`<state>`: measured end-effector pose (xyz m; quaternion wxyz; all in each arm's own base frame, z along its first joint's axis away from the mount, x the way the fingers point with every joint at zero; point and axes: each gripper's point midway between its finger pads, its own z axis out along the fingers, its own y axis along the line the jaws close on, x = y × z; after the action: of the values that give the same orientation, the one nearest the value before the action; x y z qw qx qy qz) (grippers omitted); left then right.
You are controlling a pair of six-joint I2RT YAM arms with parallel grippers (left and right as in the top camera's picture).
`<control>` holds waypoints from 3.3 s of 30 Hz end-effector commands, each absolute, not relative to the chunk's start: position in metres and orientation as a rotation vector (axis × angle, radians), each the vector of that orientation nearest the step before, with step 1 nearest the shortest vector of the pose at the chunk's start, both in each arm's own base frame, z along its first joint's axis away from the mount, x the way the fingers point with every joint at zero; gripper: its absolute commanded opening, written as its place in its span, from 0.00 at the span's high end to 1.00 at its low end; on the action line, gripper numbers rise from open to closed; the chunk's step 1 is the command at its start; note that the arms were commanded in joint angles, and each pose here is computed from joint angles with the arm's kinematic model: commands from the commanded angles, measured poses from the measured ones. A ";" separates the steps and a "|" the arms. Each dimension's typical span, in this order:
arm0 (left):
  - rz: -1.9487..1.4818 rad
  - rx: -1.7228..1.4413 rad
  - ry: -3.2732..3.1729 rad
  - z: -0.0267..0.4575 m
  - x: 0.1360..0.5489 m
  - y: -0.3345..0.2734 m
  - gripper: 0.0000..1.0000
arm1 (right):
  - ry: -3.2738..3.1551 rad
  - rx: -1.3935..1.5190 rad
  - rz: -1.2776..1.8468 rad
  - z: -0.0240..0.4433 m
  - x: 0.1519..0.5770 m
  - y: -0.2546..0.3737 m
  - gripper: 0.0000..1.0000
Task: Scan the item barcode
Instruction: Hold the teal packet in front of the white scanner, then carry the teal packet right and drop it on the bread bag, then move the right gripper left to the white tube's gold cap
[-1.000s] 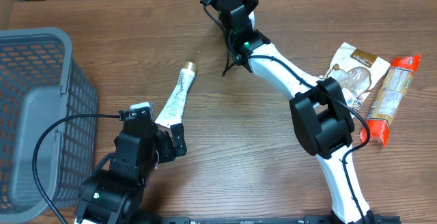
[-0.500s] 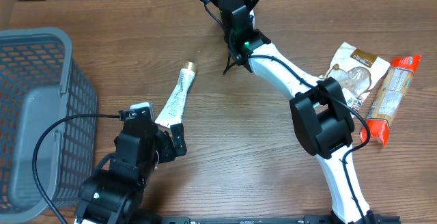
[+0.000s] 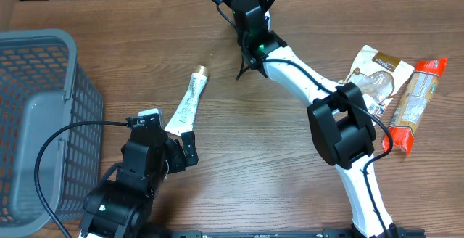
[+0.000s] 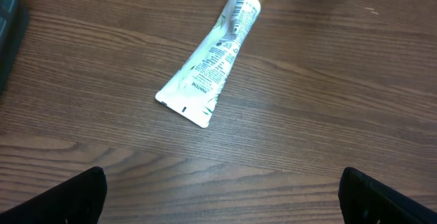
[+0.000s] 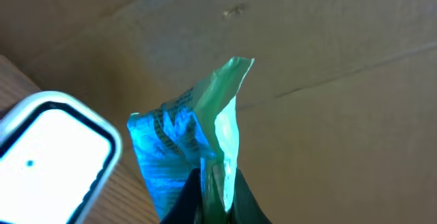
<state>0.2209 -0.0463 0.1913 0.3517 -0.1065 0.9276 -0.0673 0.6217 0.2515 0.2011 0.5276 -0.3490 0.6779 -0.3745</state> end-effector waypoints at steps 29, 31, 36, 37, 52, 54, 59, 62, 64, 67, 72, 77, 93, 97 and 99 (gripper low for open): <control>-0.168 -0.302 2.391 0.192 0.222 -0.044 0.00 | 2.658 0.318 0.519 0.213 0.414 0.019 0.96; -0.168 -0.302 2.391 0.192 0.222 -0.044 0.01 | 2.666 0.417 0.499 0.189 0.412 -0.008 0.96; -0.168 -0.302 2.391 0.192 0.222 -0.044 0.00 | 2.626 0.617 0.473 0.136 0.407 -0.057 0.96; -0.168 -0.302 2.391 0.192 0.222 -0.044 0.00 | 2.621 0.645 0.470 0.127 0.404 -0.063 0.96; -0.168 -0.302 2.391 0.192 0.222 -0.044 0.00 | 2.635 0.742 0.469 0.131 0.390 -0.078 0.49; -0.168 -0.302 2.391 0.192 0.222 -0.044 0.00 | 2.630 0.732 0.470 0.155 0.391 -0.077 0.48; -0.168 -0.302 2.391 0.192 0.222 -0.044 0.00 | 2.611 0.595 0.608 0.212 0.396 -0.035 0.27; -0.168 -0.302 2.391 0.192 0.222 -0.044 0.00 | 2.578 0.398 0.827 0.232 0.405 0.024 0.00; -0.168 -0.302 2.391 0.192 0.222 -0.044 0.01 | 2.545 0.256 0.942 0.238 0.411 0.062 0.00; -0.168 -0.302 2.391 0.192 0.222 -0.044 0.00 | 2.517 0.068 1.013 0.240 0.418 0.115 0.00; -0.168 -0.302 2.391 0.192 0.222 -0.044 0.00 | 2.543 -0.025 1.048 0.220 0.426 0.205 0.05; -0.168 -0.302 2.391 0.192 0.222 -0.044 0.01 | 2.584 0.024 0.990 0.183 0.430 0.277 0.12; -0.168 -0.302 2.391 0.192 0.222 -0.044 0.01 | 2.657 0.015 0.844 0.054 0.406 0.400 0.24; -0.168 -0.302 2.391 0.192 0.222 -0.044 0.00 | 2.692 0.025 0.829 0.030 0.405 0.401 0.27; -0.168 -0.302 2.391 0.192 0.222 -0.044 0.00 | 2.700 0.021 0.837 0.025 0.404 0.402 0.29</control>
<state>0.2209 -0.0462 0.1914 0.3519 -0.1066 0.9275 -0.0672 0.4001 0.4041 0.0342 0.1554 -0.0027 0.9416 0.2987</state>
